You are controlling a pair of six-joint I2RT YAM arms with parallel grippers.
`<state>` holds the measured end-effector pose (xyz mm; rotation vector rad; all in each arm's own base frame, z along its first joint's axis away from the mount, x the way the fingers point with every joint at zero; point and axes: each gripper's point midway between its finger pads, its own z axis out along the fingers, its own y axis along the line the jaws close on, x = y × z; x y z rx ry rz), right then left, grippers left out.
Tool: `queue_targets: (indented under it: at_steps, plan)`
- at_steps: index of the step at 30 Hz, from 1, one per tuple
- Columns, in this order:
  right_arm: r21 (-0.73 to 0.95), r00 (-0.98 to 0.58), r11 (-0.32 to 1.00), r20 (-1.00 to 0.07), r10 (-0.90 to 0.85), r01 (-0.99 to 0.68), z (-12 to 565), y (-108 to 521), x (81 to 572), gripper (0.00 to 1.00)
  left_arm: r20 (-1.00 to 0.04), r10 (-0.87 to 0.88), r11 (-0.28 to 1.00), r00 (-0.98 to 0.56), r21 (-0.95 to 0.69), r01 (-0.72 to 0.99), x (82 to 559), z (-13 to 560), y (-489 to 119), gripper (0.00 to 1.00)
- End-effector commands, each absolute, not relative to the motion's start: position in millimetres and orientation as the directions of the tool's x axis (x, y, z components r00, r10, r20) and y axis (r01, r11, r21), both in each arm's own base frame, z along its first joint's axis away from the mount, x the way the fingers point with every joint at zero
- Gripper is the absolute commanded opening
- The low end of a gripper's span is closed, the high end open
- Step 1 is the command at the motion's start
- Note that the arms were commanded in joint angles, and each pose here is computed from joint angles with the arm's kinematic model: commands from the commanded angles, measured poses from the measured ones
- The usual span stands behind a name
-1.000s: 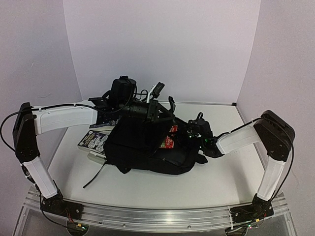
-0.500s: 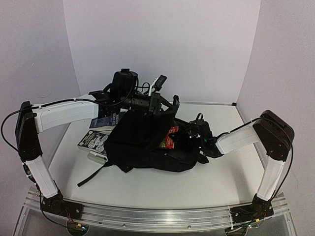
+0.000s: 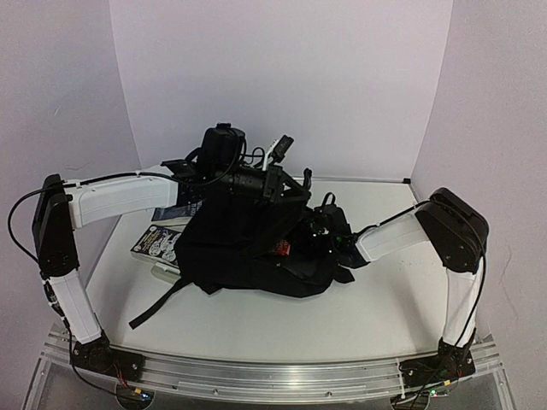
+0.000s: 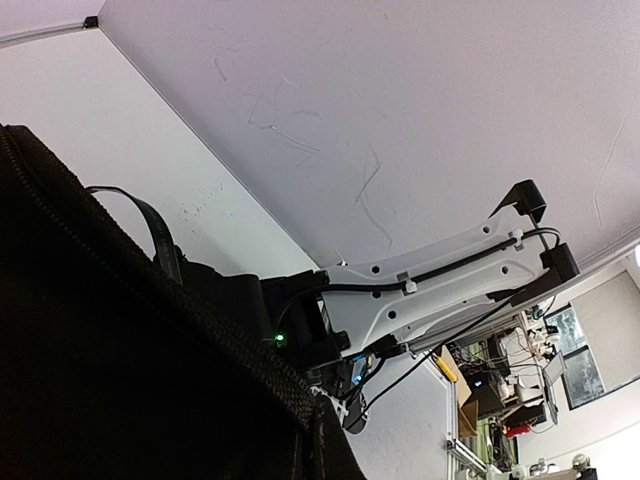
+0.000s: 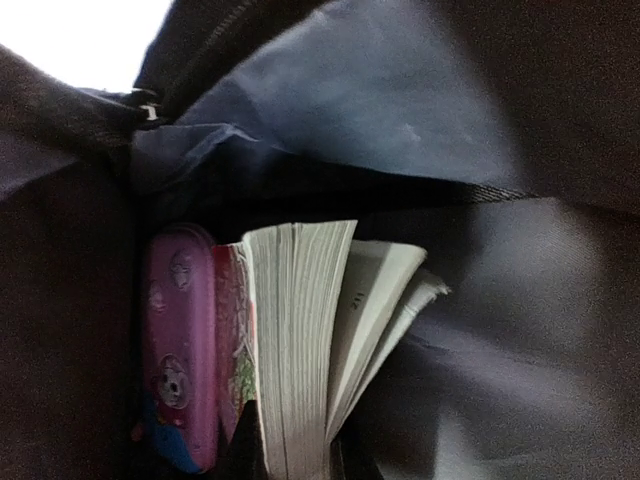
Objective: Pack the student bag
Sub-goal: Place the book in the student bag.
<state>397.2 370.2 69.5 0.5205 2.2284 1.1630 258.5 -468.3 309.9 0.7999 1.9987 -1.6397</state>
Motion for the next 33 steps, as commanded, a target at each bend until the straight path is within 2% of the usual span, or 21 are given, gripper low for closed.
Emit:
queue_targets:
  at_steps: [1,6,12,16,21,28,30,33]
  plan:
    - [0.728,-0.700,0.669,-0.398,0.592,0.151,52.7,329.9,402.6,0.00,-0.766,0.086,0.027,-0.638,-0.638,0.770,245.0,373.5,-465.5,0.00]
    - [0.688,-0.700,0.701,-0.407,0.586,0.187,41.8,289.8,394.2,0.00,-0.771,0.118,0.001,-0.626,-0.631,0.776,241.3,369.8,-487.0,0.00]
    - [0.681,-0.743,0.725,-0.430,0.512,0.105,55.1,283.8,381.5,0.00,-0.777,0.157,-0.064,-0.610,-0.625,0.778,229.3,368.8,-519.9,0.00]
    - [0.641,-0.732,0.757,-0.454,0.507,0.126,57.6,274.1,381.2,0.07,-0.768,0.152,-0.059,-0.622,-0.635,0.770,231.6,369.0,-524.4,0.00]
    - [0.551,-0.703,0.819,-0.518,0.487,0.161,68.0,253.6,382.6,0.34,-0.711,0.109,0.137,-0.695,-0.681,0.719,262.3,341.9,-493.7,0.00]
    - [0.545,-0.671,0.831,-0.576,0.466,0.109,123.8,237.8,369.2,0.71,-0.520,0.033,0.407,-0.854,-0.773,0.486,294.1,256.3,-412.4,0.02]
    - [0.558,-0.668,0.826,-0.584,0.460,0.081,140.6,235.1,361.8,0.79,-0.481,0.017,0.501,-0.877,-0.754,0.424,295.5,230.1,-391.7,0.05]
    - [0.570,-0.660,0.819,-0.590,0.465,0.067,161.1,225.4,348.1,0.83,-0.444,-0.023,0.625,-0.896,-0.706,0.334,297.8,201.5,-361.0,0.10]
